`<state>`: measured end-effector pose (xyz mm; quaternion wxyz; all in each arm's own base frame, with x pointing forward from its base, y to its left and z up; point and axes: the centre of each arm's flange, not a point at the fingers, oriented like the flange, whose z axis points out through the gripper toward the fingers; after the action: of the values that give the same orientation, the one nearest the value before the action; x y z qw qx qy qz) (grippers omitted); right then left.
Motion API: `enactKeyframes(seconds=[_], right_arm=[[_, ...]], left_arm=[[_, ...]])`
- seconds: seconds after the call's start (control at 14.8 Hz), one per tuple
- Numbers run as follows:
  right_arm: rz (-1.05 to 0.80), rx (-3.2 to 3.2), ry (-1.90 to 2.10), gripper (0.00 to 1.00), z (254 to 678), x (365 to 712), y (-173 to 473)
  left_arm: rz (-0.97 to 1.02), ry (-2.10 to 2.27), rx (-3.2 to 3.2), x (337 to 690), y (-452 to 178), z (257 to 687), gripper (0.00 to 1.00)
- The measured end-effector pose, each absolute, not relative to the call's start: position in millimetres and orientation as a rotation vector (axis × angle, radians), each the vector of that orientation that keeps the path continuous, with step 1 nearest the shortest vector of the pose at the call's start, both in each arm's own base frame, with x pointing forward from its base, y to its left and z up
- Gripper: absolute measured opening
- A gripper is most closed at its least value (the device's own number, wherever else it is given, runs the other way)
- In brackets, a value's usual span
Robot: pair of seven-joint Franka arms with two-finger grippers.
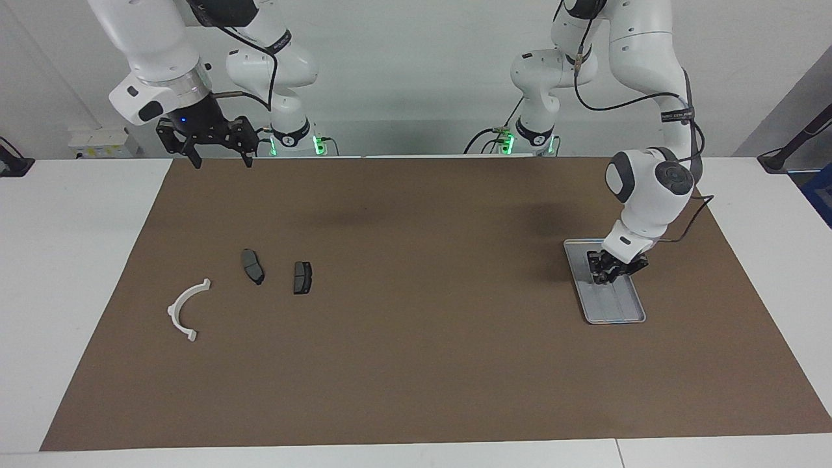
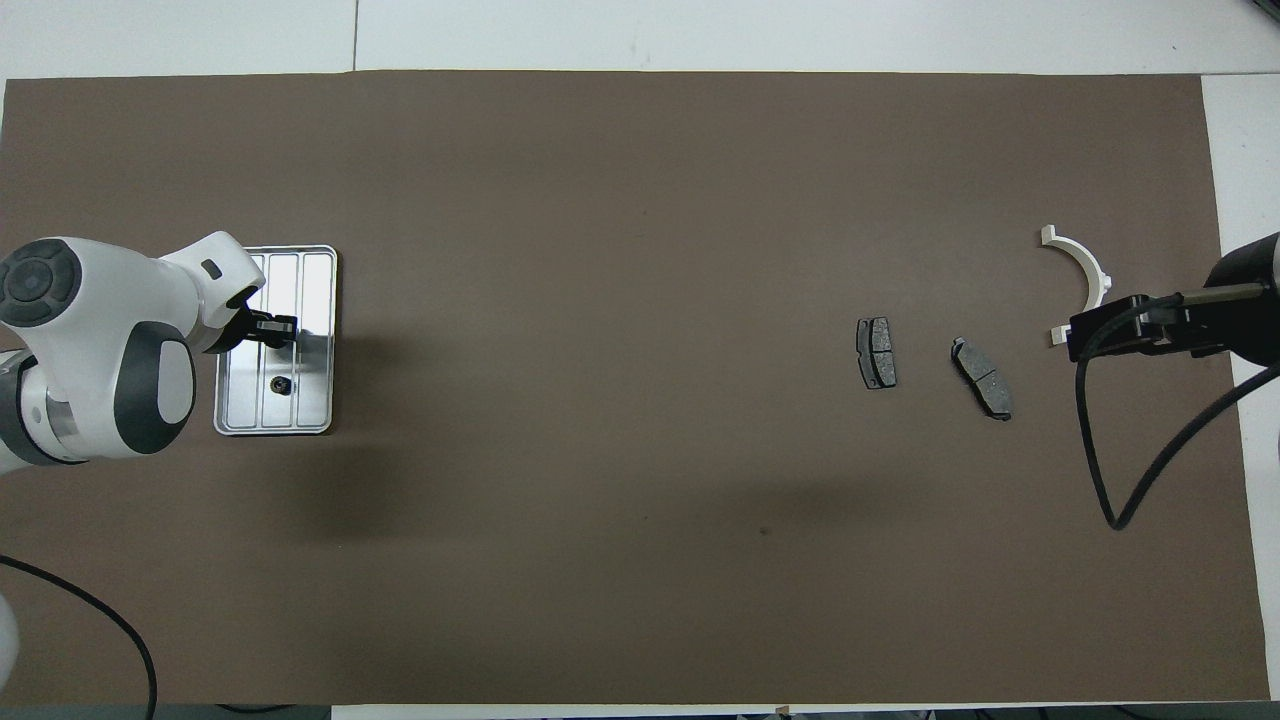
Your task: Pick bearing gear from pile to tray
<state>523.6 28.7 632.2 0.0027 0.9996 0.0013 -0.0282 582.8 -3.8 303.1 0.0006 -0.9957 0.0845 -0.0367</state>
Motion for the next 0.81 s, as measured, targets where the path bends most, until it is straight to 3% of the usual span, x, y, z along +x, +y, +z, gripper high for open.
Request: enactKeyframes(seconds=[0.47,0.68,0.81], right_arm=[[-0.089,3.135,0.015,1.0,632,523,32],[-0.089,3.135,0.016,1.0,632,523,33],[-0.089,3.135,0.016,1.0,632,523,33]], left_arm=[[-0.133,0.267,-3.126,581,-4,300,0.36],[-0.008,0.261,-3.133,583,-2,317,0.64],[0.082,0.251,-3.132,596,2,386,0.85]])
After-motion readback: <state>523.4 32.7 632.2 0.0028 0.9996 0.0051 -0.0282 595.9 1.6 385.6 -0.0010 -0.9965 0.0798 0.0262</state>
